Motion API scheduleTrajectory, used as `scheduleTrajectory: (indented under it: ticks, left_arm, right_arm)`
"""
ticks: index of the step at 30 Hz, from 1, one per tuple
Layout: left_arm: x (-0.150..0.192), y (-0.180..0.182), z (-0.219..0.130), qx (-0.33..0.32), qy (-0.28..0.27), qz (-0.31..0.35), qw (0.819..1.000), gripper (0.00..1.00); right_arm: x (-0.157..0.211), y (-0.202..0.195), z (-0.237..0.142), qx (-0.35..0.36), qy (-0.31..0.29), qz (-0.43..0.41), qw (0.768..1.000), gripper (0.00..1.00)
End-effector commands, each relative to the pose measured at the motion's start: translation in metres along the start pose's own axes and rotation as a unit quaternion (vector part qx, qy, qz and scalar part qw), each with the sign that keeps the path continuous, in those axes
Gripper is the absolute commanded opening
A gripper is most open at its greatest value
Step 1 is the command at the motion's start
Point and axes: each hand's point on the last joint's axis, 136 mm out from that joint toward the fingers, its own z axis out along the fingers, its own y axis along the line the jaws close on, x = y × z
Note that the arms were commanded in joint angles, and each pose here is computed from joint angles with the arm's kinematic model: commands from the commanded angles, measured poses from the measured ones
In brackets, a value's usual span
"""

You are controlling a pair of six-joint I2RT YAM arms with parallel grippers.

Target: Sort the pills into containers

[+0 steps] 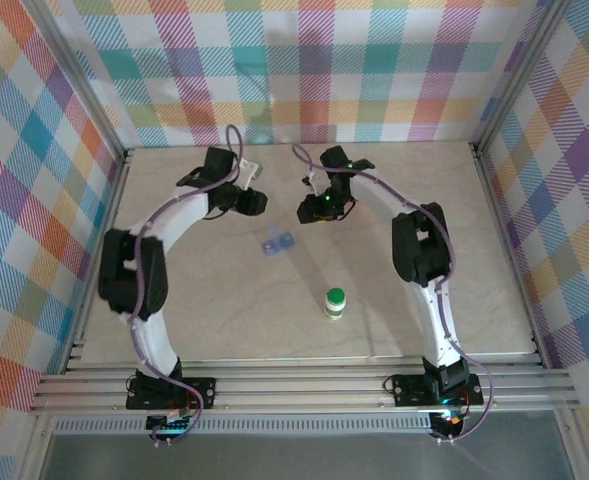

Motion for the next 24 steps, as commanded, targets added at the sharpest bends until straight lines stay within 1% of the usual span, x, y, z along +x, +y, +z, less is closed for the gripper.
scheduleTrajectory:
  ticks: [1,2,3,4,5,8,10,12,13,15,19,22,24]
  left_arm:
    - [-0.049,0.006,-0.064,-0.078,-0.133,-0.027,0.988,0.55]
    - [-0.053,0.006,-0.086,-0.109,-0.163,-0.041,0.98,0.61]
    - [-0.052,0.007,-0.104,-0.136,-0.186,-0.054,0.972,0.74]
    - [-0.051,0.003,-0.125,-0.154,-0.211,-0.063,0.963,0.99]
    - [-0.047,-0.003,-0.143,-0.162,-0.235,-0.067,0.956,1.0]
    - [-0.026,-0.012,-0.175,-0.151,-0.289,-0.078,0.942,1.0]
    - [-0.009,-0.004,-0.188,-0.152,-0.318,-0.12,0.928,1.0]
    - [0.012,0.009,-0.2,-0.168,-0.338,-0.171,0.91,1.0]
    - [0.021,0.01,-0.204,-0.167,-0.346,-0.178,0.906,1.0]
    - [0.036,0.007,-0.202,-0.154,-0.342,-0.186,0.908,1.0]
    - [0.058,0.0,-0.176,-0.13,-0.295,-0.197,0.926,1.0]
    - [0.068,-0.014,-0.157,-0.092,-0.268,-0.191,0.94,1.0]
    - [0.071,-0.018,-0.151,-0.084,-0.259,-0.189,0.943,1.0]
  right_arm:
    - [-0.01,0.017,-0.05,0.026,-0.05,-0.002,0.998,0.45]
    - [-0.006,0.019,-0.058,0.036,-0.057,-0.004,0.998,0.47]
    - [-0.002,0.021,-0.065,0.046,-0.065,-0.004,0.997,0.48]
    - [0.005,0.021,-0.073,0.063,-0.07,-0.006,0.996,0.5]
    - [0.015,0.022,-0.079,0.078,-0.075,-0.007,0.994,0.51]
    - [0.049,0.025,-0.097,0.122,-0.078,-0.016,0.989,0.57]
    - [0.074,0.029,-0.105,0.145,-0.072,-0.026,0.987,0.6]
    - [0.101,0.032,-0.11,0.16,-0.061,-0.034,0.985,0.64]
    - [0.115,0.034,-0.112,0.163,-0.055,-0.039,0.984,0.67]
    - [0.138,0.039,-0.114,0.17,-0.047,-0.038,0.984,0.69]
    - [0.182,0.045,-0.108,0.212,-0.004,-0.046,0.976,0.72]
    - [0.202,0.041,-0.098,0.238,0.024,-0.045,0.97,0.78]
    - [0.211,0.038,-0.094,0.251,0.045,-0.042,0.966,0.79]
